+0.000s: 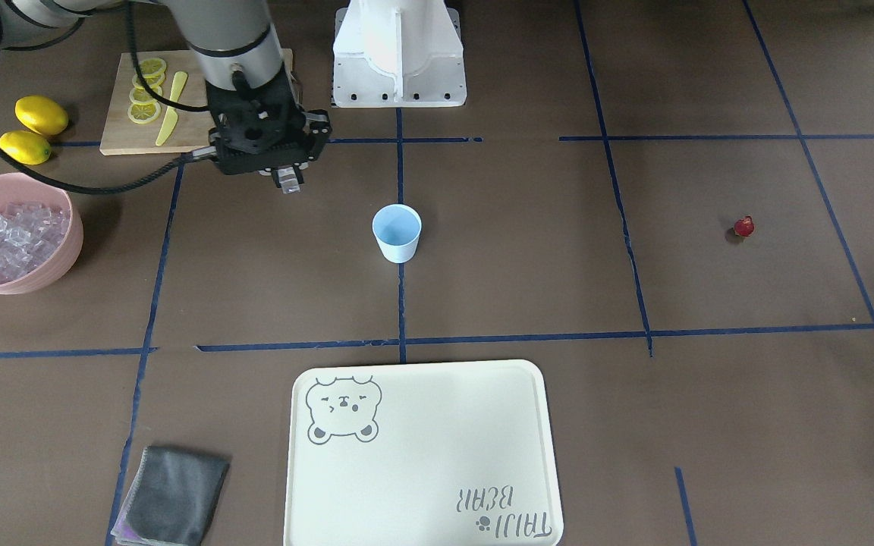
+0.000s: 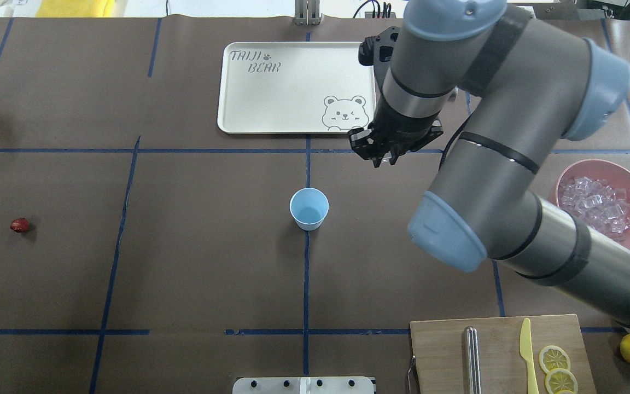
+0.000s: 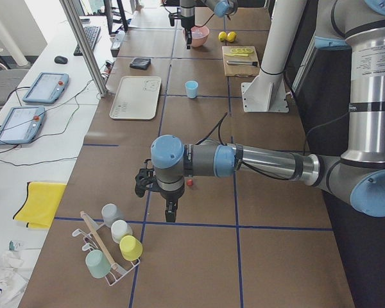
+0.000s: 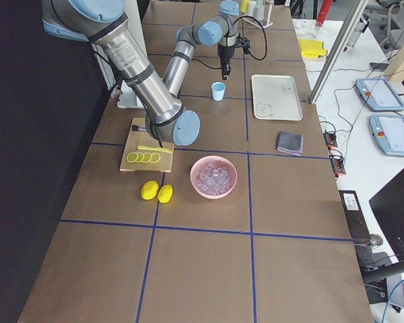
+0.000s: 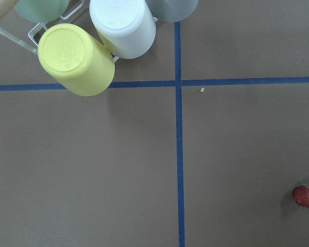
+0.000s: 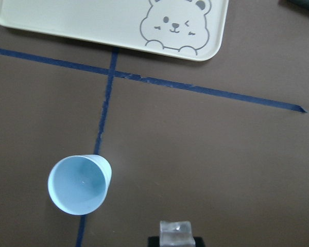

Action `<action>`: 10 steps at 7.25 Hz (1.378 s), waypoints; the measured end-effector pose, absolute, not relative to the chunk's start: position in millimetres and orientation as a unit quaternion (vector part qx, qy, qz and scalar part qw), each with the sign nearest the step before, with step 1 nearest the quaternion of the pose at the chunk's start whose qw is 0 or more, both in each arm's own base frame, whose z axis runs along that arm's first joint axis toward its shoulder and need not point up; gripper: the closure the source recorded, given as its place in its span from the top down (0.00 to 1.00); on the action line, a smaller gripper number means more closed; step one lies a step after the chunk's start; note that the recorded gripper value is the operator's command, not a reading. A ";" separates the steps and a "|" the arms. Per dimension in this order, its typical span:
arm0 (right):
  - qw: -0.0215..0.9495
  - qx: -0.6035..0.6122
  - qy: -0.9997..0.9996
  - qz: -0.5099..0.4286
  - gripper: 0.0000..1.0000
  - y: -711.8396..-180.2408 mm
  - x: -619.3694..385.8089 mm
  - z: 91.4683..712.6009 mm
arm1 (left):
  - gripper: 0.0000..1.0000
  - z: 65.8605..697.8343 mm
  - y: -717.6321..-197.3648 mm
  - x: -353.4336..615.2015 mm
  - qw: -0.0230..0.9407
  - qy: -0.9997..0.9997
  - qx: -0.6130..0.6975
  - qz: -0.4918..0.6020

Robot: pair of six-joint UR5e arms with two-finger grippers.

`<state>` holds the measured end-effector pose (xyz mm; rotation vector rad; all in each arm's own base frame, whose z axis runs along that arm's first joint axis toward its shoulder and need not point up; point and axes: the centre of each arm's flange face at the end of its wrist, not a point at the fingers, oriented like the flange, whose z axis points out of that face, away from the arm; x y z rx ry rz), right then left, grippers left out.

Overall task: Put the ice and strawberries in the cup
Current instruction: 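Carry the ice cube with the right gripper over the light-blue cup, then open the right gripper to drop the ice cube into the cup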

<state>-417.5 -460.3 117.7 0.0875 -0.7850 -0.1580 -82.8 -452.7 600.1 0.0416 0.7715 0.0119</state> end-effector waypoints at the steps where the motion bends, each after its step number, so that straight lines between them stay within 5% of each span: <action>1: 0.920 0.041 -0.382 -0.073 0.00 -458.9 -451.7 108.9 | 1.00 600.1 -452.4 -82.8 0.926 0.376 0.020 0.006; 7: 0.924 0.022 -0.376 -0.067 0.01 -457.3 -563.1 121.3 | 1.00 600.6 -451.2 -83.3 0.926 0.377 0.016 0.003; 8: 0.925 0.020 -0.372 -0.068 0.07 -456.5 -567.8 125.0 | 1.00 600.4 -451.3 -83.0 0.926 0.377 0.016 0.004; 9: 0.926 0.019 -0.371 -0.068 0.35 -456.1 -570.3 126.3 | 1.00 599.9 -451.3 -82.9 0.926 0.377 0.016 0.004; 10: 0.926 0.019 -0.371 -0.068 0.41 -456.0 -571.0 126.1 | 1.00 599.3 -451.2 -83.0 0.926 0.377 0.016 0.004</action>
